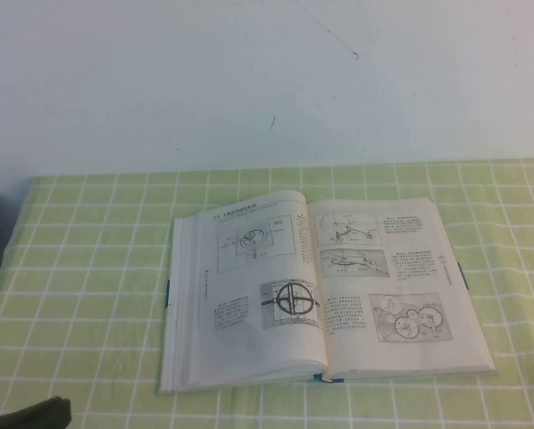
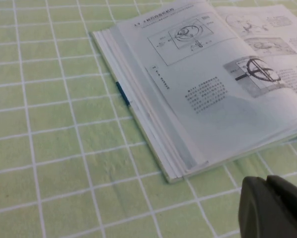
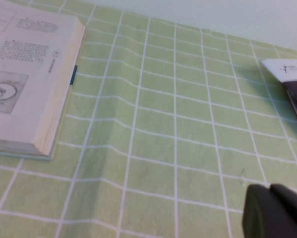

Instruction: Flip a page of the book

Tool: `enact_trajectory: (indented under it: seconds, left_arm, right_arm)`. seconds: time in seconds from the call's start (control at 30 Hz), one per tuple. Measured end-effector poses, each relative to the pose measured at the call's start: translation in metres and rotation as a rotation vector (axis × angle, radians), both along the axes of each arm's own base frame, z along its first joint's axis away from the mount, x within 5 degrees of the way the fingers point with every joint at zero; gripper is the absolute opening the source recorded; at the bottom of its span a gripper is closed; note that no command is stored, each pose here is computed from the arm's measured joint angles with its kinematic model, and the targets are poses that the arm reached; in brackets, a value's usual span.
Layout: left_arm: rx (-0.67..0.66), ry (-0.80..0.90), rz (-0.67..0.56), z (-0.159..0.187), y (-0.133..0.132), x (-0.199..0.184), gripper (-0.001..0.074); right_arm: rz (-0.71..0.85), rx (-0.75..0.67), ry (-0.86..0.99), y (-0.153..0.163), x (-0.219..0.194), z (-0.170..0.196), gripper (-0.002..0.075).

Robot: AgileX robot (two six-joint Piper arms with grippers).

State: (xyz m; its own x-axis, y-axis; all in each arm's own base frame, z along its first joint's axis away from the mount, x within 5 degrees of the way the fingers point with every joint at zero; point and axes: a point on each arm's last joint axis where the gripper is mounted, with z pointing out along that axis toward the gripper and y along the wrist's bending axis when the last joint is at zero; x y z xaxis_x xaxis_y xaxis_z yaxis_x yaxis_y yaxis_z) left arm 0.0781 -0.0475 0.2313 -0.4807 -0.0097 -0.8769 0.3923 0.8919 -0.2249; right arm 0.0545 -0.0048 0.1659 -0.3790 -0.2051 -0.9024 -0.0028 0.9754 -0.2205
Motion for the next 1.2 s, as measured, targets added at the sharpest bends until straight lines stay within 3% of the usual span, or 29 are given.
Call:
enact_trajectory:
  seconds: [0.17,0.47,0.8,1.2]
  left_arm:
    - [0.043,-0.105,-0.003,-0.015,0.012,-0.01,-0.0004]
    - [0.026,-0.278,0.332,-0.044,0.037,-0.011,-0.0004]
    - [0.09,-0.232,0.587,-0.05,0.055,-0.016,-0.0004]
    - [0.195,-0.216,0.571,-0.056,0.054,-0.025,-0.0004]
  right_arm:
    - [0.0,0.0,0.0,0.0,0.0,0.0,-0.0003]
    - [-0.001,0.002,0.0,0.0,0.0,0.0,-0.0003]
    - [-0.001,0.002,0.0,0.0,0.0,0.0,-0.0003]
    - [-0.001,0.002,0.0,0.0,0.0,0.0,-0.0003]
